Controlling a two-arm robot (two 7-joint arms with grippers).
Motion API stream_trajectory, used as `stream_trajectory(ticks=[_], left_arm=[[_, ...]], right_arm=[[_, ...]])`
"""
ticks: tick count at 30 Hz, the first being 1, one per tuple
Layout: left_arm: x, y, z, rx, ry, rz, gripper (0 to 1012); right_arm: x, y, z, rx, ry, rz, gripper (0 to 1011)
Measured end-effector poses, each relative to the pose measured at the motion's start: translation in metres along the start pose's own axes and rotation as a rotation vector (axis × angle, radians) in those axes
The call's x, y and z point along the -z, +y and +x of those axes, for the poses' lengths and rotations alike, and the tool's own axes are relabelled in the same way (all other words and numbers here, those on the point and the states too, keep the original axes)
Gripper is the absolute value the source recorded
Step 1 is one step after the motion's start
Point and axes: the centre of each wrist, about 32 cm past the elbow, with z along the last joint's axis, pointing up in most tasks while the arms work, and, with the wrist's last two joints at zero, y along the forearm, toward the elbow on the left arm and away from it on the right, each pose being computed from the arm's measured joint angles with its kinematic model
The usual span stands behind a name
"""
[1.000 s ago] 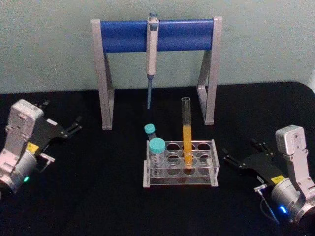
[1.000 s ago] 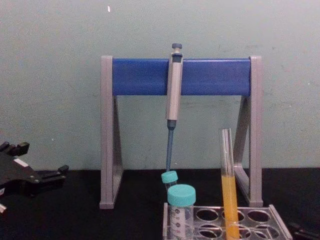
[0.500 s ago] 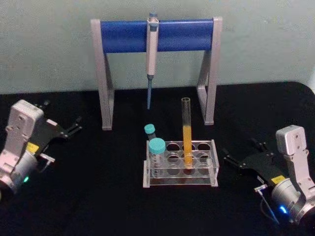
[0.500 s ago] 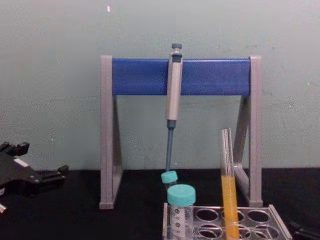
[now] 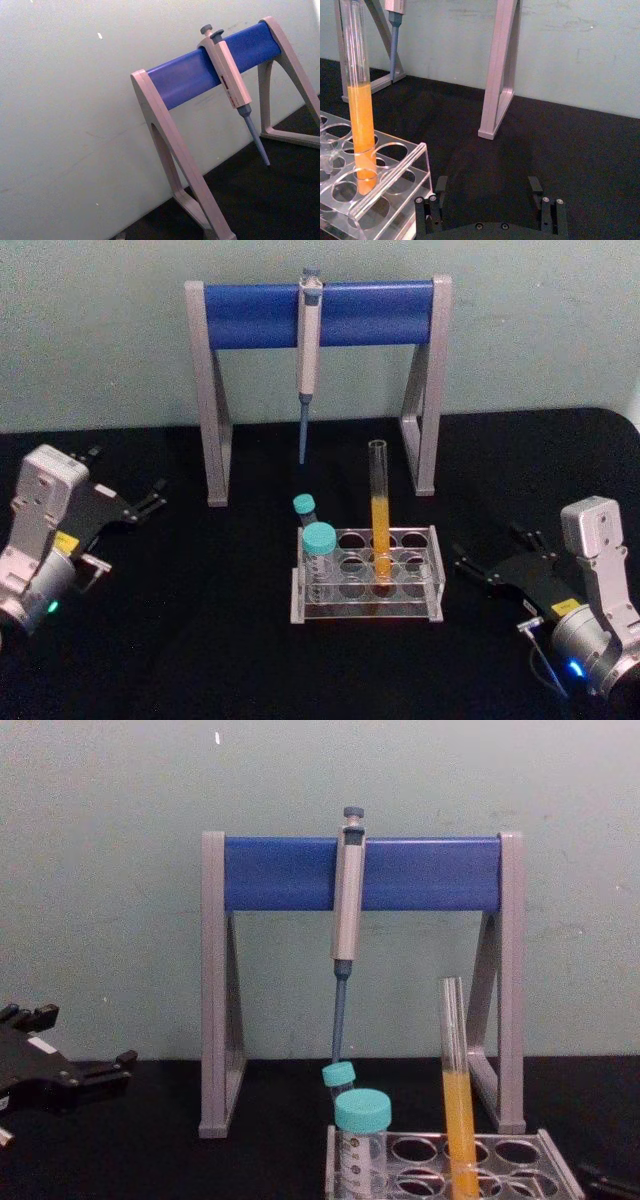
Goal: Pick up the test tube from the test tube rack, shake it, then place it back into the test tube rack.
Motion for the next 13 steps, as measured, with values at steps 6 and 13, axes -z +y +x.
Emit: stream_trajectory(ticks=[6,13], left_arm=[[0.0000,0.0000,0.0000,0.000,0.000,0.000,1001],[0.0000,0.0000,0.0000,0.000,0.000,0.000,1001]], right_arm=[[-0.0002,0.0000,0.0000,0.000,0.000,0.001,1000],[-0.0002,0.0000,0.0000,0.000,0.001,0.001,1000]])
